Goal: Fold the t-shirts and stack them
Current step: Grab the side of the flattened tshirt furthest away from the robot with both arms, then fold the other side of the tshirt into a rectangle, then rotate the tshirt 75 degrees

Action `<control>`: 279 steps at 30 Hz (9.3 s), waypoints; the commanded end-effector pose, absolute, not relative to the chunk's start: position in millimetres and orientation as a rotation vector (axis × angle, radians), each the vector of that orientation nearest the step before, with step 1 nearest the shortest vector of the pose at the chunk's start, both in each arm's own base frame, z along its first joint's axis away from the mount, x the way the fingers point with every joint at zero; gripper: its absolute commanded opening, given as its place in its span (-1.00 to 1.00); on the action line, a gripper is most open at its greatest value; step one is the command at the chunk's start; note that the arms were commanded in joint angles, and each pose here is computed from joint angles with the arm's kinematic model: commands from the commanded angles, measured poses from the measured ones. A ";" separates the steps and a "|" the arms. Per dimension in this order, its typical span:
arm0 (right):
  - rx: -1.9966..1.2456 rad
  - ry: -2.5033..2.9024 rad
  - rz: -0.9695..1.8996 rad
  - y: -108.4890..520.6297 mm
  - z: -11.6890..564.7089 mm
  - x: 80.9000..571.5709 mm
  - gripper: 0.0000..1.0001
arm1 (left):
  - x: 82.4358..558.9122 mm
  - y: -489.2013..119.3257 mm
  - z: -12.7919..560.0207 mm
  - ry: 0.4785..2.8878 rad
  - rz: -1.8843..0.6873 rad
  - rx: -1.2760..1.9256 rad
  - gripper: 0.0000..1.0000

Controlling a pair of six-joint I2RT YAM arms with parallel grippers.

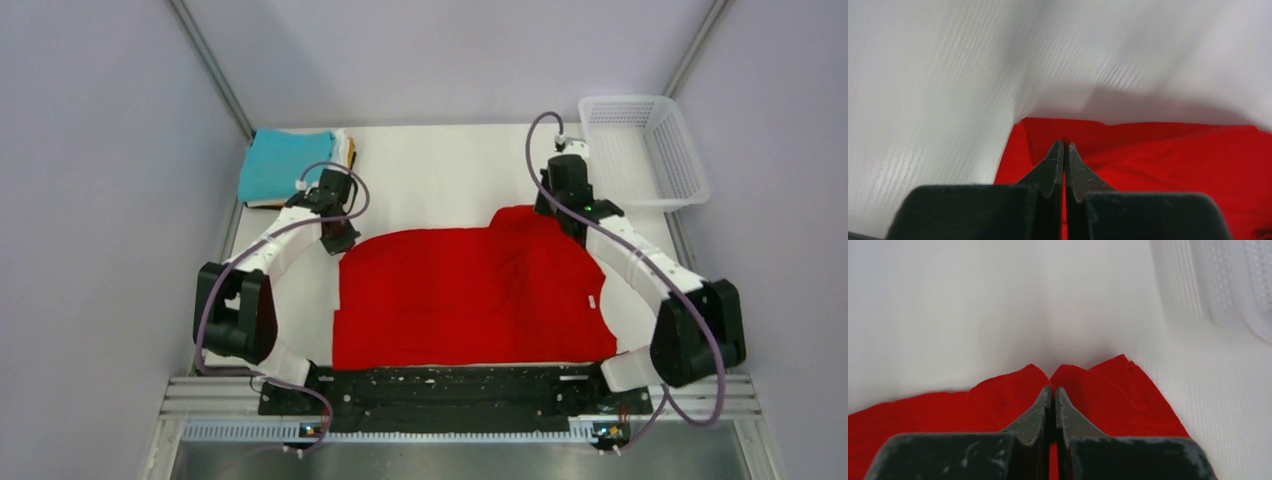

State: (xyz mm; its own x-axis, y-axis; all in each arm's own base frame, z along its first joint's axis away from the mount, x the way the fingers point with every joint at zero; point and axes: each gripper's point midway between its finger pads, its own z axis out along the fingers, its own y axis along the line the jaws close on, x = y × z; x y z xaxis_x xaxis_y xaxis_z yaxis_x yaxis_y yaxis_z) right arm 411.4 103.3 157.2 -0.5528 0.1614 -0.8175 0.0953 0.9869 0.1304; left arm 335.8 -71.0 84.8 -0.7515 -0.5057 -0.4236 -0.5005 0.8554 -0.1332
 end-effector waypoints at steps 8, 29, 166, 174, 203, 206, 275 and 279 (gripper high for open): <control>0.164 2.165 0.123 81.0 202.9 291.7 -1.00 | 290.6 -70.2 106.9 2.454 -0.104 -0.771 -1.00; 0.240 2.442 0.270 76.2 140.9 182.0 -0.94 | 240.8 -60.6 74.7 2.481 -0.094 -0.790 -1.00; -0.434 1.949 0.186 295.3 207.5 559.5 0.98 | 170.1 -164.7 75.5 2.639 -0.268 -0.481 0.98; -0.619 2.052 0.606 336.5 178.5 491.4 0.97 | 191.8 -142.6 78.6 2.652 -0.319 -0.468 0.98; -0.714 2.276 0.407 297.0 89.2 444.2 0.97 | 197.8 -135.8 64.9 2.699 -0.256 -0.456 0.98; -0.709 2.272 0.398 290.7 93.2 436.3 0.97 | 198.1 -135.6 63.9 2.700 -0.250 -0.457 0.97; -0.766 2.145 0.610 301.1 155.1 280.2 0.96 | 144.9 -129.0 48.4 2.829 -0.338 -0.481 0.90; -0.929 2.208 0.507 296.6 129.5 201.2 0.93 | 126.9 -135.1 42.8 2.866 -0.437 -0.468 0.71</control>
State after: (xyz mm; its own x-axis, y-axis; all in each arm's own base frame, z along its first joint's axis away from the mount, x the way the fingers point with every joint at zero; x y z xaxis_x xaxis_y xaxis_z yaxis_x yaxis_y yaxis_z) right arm 265.9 316.7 176.4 -0.4556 -0.3175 -0.8317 -0.7418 0.6518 0.1575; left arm 145.3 -129.8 47.1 -0.9149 -0.3416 -0.2151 -0.2788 0.9201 -0.2753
